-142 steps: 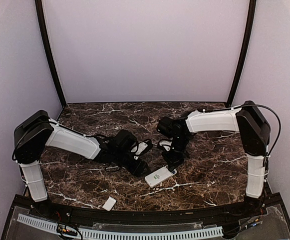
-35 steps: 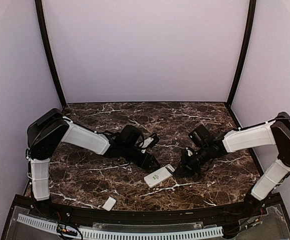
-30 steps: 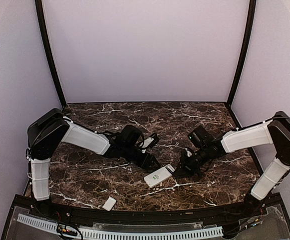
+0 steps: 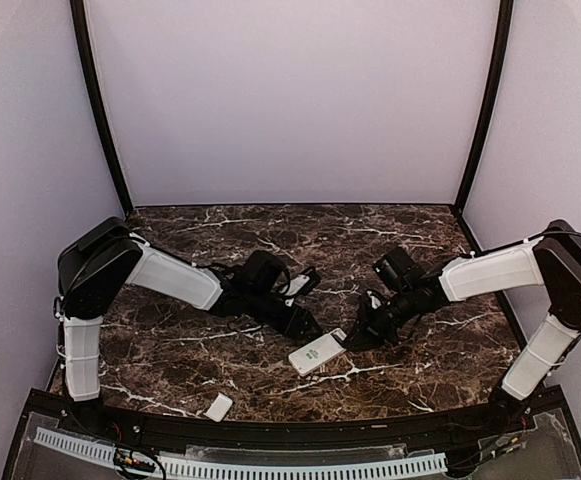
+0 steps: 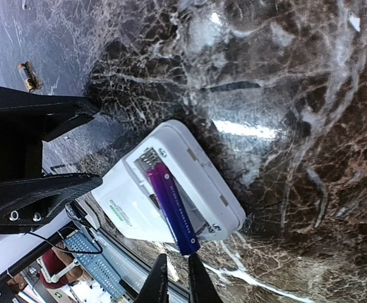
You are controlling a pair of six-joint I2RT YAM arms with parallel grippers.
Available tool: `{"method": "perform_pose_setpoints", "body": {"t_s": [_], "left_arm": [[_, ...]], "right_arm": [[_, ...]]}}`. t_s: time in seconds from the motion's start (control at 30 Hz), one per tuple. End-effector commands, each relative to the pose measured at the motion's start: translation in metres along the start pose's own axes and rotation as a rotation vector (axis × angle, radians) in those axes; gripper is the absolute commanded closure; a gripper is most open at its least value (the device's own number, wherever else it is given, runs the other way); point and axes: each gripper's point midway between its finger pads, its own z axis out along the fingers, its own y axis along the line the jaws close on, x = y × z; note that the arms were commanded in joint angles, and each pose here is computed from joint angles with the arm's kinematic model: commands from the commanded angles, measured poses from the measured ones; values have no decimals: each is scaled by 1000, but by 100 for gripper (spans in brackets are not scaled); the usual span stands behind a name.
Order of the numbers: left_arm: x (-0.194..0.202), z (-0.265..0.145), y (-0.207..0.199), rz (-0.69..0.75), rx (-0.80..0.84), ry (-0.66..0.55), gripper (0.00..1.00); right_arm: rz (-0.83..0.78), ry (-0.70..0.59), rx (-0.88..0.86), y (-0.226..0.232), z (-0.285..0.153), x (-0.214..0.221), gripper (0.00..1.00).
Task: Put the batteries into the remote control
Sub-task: Load the battery into the battery compartment.
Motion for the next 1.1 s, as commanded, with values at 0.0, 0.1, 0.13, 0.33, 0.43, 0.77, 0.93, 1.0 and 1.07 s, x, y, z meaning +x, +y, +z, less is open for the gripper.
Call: {"method": "perform_pose_setpoints", "body": {"t_s": [0.0, 0.1, 0.13, 0.33, 0.43, 0.77, 0.93, 1.0, 1.07], "left_arm": [[18, 6, 8, -36, -14, 62, 57], [19, 7, 9, -35, -14, 64, 57], [18, 7, 9, -35, -14, 64, 57], [20, 7, 9, -35, -14, 67, 57], [21, 8, 10, -30, -14, 70, 57], [23, 12, 10, -32, 1, 79, 64], [23, 13, 8, -32, 11, 81, 65], [23, 14, 8, -30, 13, 81, 65], [23, 14, 8, -30, 17, 81, 65]], "right_arm": [[-10, -14, 23, -1, -2, -3, 89], [-8, -12, 25, -2, 0, -4, 89], [-9, -12, 26, -2, 1, -5, 89], [-21, -15, 35, 0, 2, -9, 90], [-22, -16, 37, 0, 2, -10, 91], [-26, -13, 36, 0, 6, -13, 94], [-31, -13, 33, 3, 7, -15, 96], [-32, -12, 32, 3, 8, -16, 97], [-35, -11, 28, 5, 9, -17, 98]]}}
